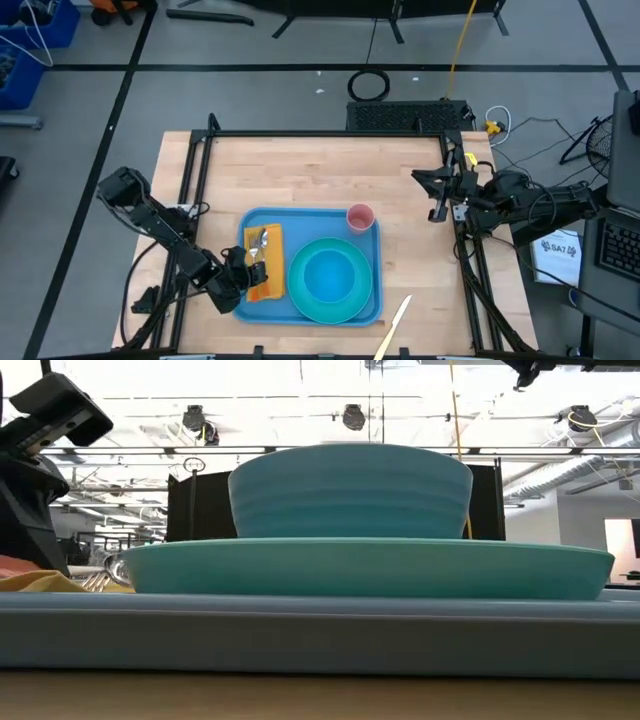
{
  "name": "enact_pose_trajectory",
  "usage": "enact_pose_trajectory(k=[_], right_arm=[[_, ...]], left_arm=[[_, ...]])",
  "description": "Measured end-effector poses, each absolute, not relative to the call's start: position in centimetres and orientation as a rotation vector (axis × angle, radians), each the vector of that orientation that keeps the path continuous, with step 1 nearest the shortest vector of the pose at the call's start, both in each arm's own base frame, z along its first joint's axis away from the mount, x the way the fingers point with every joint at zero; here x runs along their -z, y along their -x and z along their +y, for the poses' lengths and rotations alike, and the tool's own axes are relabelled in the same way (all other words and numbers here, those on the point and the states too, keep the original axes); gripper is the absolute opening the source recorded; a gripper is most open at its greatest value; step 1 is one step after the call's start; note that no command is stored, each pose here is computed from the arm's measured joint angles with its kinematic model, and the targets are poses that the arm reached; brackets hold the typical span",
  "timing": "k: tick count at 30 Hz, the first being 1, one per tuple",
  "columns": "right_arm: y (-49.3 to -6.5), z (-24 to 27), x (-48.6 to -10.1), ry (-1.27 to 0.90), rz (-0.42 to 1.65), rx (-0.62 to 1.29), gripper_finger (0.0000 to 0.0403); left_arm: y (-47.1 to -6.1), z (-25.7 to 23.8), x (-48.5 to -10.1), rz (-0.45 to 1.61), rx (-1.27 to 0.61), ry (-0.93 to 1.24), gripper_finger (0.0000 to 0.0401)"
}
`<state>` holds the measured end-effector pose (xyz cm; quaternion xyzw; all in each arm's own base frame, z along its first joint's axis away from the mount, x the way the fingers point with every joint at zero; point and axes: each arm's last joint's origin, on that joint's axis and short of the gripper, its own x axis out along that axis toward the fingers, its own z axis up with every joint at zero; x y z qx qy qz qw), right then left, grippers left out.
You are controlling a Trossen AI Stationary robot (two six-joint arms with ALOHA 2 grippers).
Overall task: Set up tray
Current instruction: Put the orange spoon on the yellow napkin to the right of the orange fork
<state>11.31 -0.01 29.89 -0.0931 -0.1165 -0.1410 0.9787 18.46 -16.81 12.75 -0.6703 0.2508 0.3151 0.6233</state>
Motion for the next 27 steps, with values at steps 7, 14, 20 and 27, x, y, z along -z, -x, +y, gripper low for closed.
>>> enact_pose_trajectory(k=[7, 14, 20, 27], right_arm=[[-11.3, 0.0, -30.0, 0.186, -0.243, 0.285, 0.0018], [-11.3, 0.0, -30.0, 0.188, -0.248, 0.286, 0.0018], [-11.3, 0.0, -30.1, 0.187, -0.252, 0.286, 0.0018], [-11.3, 0.0, -30.1, 0.186, -0.252, 0.286, 0.0018]], left_arm=[[-19.0, -17.4, -11.7, 0.591, -0.706, 1.541, 0.0006], [-18.9, -17.4, -11.5, 0.576, -0.719, 1.538, 0.0058], [-19.4, -17.2, -11.7, 0.588, -0.674, 1.491, 0.0124], [-20.4, -16.9, -12.0, 0.634, -0.575, 1.405, 0.0176]])
